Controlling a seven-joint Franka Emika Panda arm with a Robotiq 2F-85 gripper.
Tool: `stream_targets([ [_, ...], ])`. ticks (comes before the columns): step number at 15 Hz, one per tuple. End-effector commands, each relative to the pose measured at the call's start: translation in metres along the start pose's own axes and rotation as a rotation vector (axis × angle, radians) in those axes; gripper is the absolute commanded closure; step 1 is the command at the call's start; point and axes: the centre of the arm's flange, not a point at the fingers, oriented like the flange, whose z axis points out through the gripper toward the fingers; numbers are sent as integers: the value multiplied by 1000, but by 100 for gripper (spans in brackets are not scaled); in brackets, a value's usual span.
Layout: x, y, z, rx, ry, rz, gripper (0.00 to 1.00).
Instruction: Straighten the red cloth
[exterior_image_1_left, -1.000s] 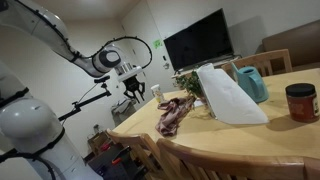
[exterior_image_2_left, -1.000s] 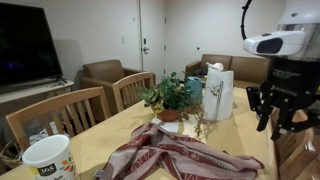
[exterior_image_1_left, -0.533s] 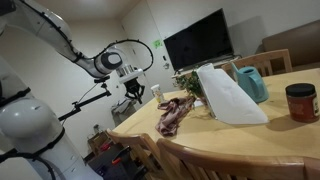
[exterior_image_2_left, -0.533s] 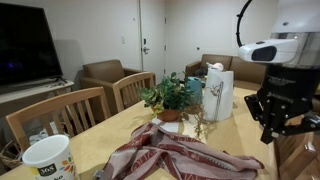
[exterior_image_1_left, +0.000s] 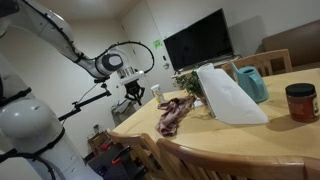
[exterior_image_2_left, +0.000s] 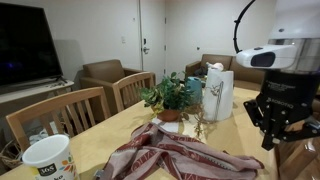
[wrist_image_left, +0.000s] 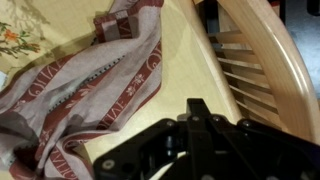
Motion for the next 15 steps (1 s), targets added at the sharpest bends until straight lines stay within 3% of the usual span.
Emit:
stream_targets([
  [1,10,10,20,38,47,-87,100],
  [5,12,11,46,57,49,-151,100],
  [11,-2,19,84,22,67,-172,100],
  [15,-2,18,85,40,64,-166,99],
])
